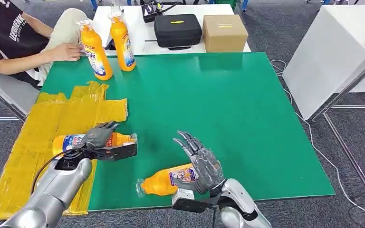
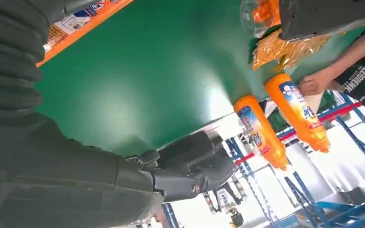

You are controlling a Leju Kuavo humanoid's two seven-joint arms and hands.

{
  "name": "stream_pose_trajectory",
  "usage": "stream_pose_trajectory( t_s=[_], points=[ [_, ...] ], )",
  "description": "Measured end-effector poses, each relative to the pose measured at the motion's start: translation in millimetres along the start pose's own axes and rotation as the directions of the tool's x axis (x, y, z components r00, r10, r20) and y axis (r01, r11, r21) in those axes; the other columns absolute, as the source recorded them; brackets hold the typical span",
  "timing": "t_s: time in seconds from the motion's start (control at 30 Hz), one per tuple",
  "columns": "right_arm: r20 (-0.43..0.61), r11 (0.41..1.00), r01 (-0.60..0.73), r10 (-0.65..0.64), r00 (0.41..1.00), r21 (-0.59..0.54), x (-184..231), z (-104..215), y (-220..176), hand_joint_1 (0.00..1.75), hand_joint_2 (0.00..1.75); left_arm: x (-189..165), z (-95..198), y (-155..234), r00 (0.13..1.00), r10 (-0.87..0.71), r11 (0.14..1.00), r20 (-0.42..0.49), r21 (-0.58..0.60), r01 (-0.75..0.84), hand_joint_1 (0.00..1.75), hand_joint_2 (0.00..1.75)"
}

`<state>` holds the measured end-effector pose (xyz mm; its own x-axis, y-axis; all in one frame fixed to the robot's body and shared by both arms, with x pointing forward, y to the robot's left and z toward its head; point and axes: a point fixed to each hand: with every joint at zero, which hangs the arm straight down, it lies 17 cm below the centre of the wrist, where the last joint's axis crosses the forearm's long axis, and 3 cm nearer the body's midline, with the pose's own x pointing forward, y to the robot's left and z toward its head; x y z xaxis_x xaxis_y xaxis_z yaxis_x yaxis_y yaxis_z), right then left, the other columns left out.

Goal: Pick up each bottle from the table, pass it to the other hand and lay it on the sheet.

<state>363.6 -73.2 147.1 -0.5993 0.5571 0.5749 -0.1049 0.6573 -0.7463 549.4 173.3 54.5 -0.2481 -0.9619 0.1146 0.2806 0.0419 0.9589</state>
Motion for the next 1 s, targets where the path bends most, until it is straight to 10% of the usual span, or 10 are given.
stream_pose_trajectory(
  t_s=[0.57,1.0],
  points=[
    [-0.059,1.000,0.031,-0.031,0.998,-0.002,-23,15,3,0.00,1.75,34,35,133,0.980,-0.189,0.949,0.064,0.269,0.165,0.00,0.00],
    [-0.189,0.959,-0.245,0.270,0.944,0.144,-54,40,14,0.00,1.75,92,51,162,0.934,0.059,0.939,0.353,0.299,-0.172,0.00,0.00]
  ],
)
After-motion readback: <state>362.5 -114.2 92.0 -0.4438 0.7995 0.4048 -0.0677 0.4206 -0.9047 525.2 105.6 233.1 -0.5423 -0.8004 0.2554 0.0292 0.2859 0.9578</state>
